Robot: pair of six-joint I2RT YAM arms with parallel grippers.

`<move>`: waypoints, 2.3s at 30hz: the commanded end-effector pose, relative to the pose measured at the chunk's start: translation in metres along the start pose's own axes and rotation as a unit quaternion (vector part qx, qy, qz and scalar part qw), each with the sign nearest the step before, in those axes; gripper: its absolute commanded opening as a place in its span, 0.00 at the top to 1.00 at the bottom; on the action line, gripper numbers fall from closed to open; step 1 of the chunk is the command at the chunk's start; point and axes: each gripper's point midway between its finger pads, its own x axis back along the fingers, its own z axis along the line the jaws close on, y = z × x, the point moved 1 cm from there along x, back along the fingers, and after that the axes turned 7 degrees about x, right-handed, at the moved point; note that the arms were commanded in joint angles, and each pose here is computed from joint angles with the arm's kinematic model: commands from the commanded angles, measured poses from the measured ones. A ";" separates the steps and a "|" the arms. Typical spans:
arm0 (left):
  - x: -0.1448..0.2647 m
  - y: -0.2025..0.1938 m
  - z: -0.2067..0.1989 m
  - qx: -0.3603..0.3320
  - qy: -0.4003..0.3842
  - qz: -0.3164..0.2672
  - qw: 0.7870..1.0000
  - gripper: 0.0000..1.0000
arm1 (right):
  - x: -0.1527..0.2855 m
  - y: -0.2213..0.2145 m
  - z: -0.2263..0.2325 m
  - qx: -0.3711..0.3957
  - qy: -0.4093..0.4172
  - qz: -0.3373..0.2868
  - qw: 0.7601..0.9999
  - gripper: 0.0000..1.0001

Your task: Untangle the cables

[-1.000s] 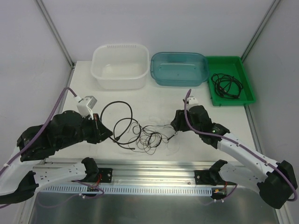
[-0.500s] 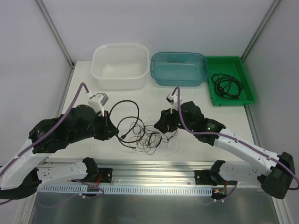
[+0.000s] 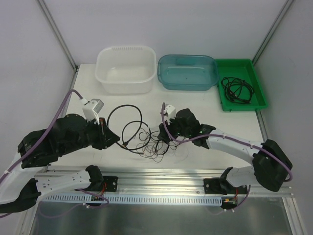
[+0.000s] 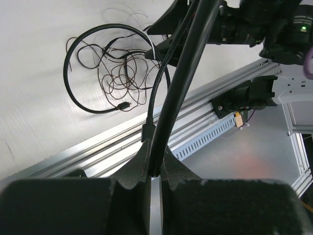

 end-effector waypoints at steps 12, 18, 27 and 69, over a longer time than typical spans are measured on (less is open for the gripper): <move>0.016 0.012 -0.008 0.016 -0.033 -0.033 0.999 1.00 | -0.042 0.060 0.004 0.102 0.074 -0.091 0.988 0.33; 0.017 0.014 -0.006 0.019 -0.029 -0.039 0.999 1.00 | -0.051 0.065 0.012 0.099 0.105 -0.093 0.985 0.37; 0.016 0.012 0.002 0.028 -0.018 -0.047 0.998 1.00 | -0.033 0.066 -0.029 0.033 0.059 -0.113 0.991 0.99; 0.006 0.054 0.010 0.051 0.068 -0.127 0.988 1.00 | -0.046 0.008 0.126 -0.064 0.283 -0.055 0.955 0.39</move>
